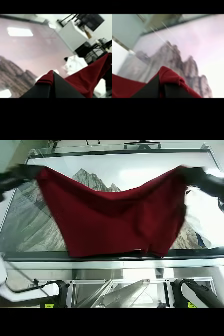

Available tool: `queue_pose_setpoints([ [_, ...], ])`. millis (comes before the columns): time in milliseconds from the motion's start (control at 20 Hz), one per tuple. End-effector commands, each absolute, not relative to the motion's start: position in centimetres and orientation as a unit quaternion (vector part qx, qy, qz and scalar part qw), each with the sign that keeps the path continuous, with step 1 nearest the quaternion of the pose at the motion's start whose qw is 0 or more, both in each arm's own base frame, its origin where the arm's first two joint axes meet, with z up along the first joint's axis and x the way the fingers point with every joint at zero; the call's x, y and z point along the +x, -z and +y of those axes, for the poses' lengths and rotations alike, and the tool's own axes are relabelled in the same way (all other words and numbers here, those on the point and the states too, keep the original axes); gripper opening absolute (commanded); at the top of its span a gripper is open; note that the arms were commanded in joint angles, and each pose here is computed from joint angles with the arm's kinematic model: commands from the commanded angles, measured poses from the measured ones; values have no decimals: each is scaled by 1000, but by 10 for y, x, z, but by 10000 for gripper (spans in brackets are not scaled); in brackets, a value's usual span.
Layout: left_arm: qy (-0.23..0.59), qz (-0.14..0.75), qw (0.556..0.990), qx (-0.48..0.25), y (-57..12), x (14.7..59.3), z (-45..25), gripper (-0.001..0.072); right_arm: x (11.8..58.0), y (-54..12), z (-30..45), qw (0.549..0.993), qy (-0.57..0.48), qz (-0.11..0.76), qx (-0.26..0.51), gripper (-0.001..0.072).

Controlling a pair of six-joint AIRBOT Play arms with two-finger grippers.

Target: Fold the shirts.

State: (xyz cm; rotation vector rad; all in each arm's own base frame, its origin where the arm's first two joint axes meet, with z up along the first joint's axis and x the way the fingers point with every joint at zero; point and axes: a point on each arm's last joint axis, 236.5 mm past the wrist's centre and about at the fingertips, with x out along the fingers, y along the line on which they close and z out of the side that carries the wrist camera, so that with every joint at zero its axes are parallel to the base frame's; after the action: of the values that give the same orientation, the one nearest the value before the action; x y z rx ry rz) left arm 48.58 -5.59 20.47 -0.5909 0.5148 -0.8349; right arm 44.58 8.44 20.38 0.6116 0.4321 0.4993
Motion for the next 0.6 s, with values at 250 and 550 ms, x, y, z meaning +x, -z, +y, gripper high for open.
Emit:
queue_pose_setpoints([
  [250, 352, 365, 807, -303, -81, 578, -24, 342, 538, -62, 39, 888, -145, 298, 320, 368],
  [550, 289, 550, 699, -353, -53, 473, 11, 341, 449, -49, -12, 830, -189, 436, 293, 373],
])
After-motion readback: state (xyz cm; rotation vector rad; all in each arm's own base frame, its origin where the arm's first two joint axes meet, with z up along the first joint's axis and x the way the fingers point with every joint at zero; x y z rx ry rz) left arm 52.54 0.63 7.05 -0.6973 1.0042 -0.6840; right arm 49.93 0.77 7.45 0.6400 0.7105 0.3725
